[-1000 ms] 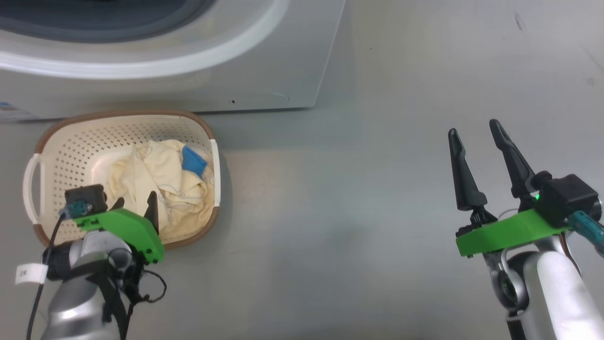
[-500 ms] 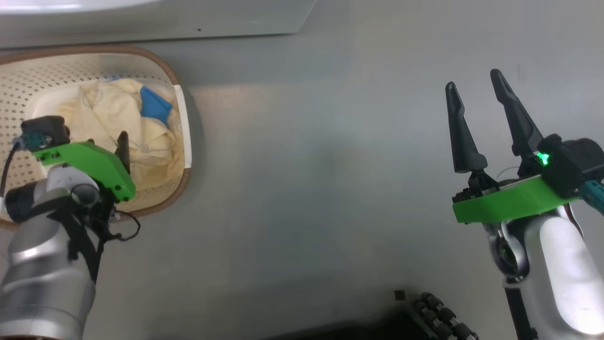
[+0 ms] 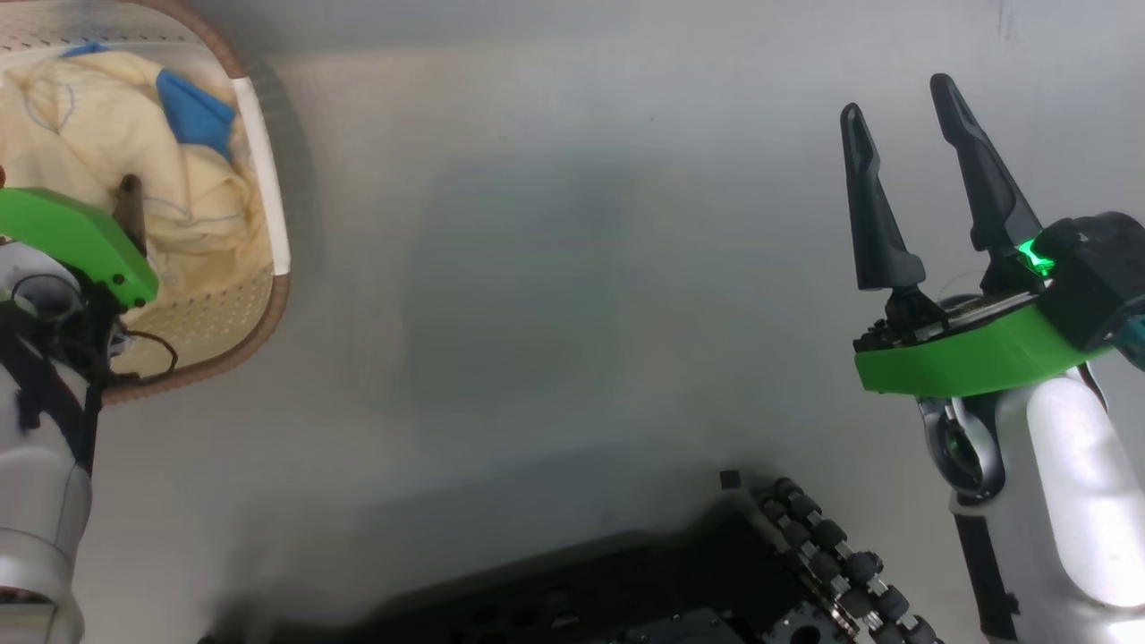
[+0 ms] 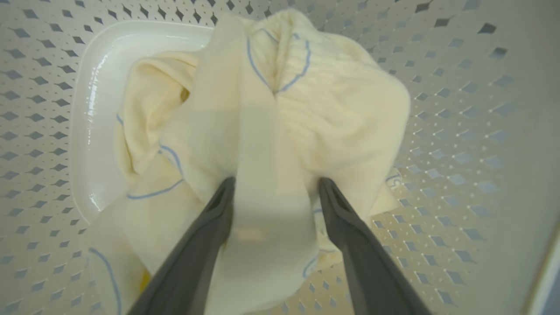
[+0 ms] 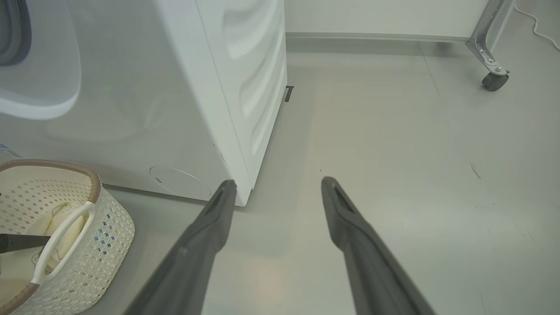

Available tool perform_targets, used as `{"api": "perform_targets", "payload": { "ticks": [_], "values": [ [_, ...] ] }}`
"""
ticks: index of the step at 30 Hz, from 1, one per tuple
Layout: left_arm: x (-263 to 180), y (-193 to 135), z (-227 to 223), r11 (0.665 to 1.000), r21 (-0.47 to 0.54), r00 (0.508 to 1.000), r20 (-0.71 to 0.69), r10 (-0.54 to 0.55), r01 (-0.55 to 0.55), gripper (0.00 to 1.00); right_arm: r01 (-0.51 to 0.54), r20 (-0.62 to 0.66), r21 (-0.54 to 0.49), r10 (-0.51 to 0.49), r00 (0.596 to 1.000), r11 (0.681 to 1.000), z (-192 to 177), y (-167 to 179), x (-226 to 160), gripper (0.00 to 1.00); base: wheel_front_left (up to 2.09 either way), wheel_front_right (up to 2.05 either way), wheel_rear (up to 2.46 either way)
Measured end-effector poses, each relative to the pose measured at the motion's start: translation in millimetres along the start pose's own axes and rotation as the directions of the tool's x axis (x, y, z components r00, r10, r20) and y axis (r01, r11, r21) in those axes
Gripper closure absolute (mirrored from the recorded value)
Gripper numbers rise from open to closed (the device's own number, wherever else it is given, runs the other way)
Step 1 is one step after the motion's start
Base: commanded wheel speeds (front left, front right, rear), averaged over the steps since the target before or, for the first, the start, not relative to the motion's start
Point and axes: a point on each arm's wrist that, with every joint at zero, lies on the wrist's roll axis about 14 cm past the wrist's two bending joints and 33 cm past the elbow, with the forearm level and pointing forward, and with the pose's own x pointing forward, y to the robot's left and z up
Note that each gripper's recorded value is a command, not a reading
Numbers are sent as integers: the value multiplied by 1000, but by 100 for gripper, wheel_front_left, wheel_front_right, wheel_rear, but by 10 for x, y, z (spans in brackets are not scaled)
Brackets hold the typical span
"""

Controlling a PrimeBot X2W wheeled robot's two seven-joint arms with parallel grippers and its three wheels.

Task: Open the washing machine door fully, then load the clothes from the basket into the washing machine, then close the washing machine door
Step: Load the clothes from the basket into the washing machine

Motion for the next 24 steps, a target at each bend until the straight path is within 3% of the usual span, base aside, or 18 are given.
{"api": "perform_targets", "payload": {
  "ticks": [10,11,12,13,24],
  "values": [
    [217,-8,-157,998,-59,998,-58,-15,11,0,15,-45,-7,-15,999,1000,-213,-64,-9,0,0,0,0],
    [222,-15,-169,997,-70,998,-65,-18,13,29,17,-45,-5,-17,999,1000,-214,-69,-11,0,0,0,0],
    [224,-26,-185,997,-78,997,-74,-21,15,68,18,-45,-2,-18,999,1000,-215,-72,-12,0,0,0,0],
    [224,-34,-198,997,-80,996,-81,-23,17,100,19,-45,-1,-19,999,1000,-215,-73,-12,0,0,0,0],
    [112,-136,-115,996,-87,998,-42,-39,36,100,3,-23,12,-3,1000,1000,-144,-6,20,0,0,0,0]
  ]
}}
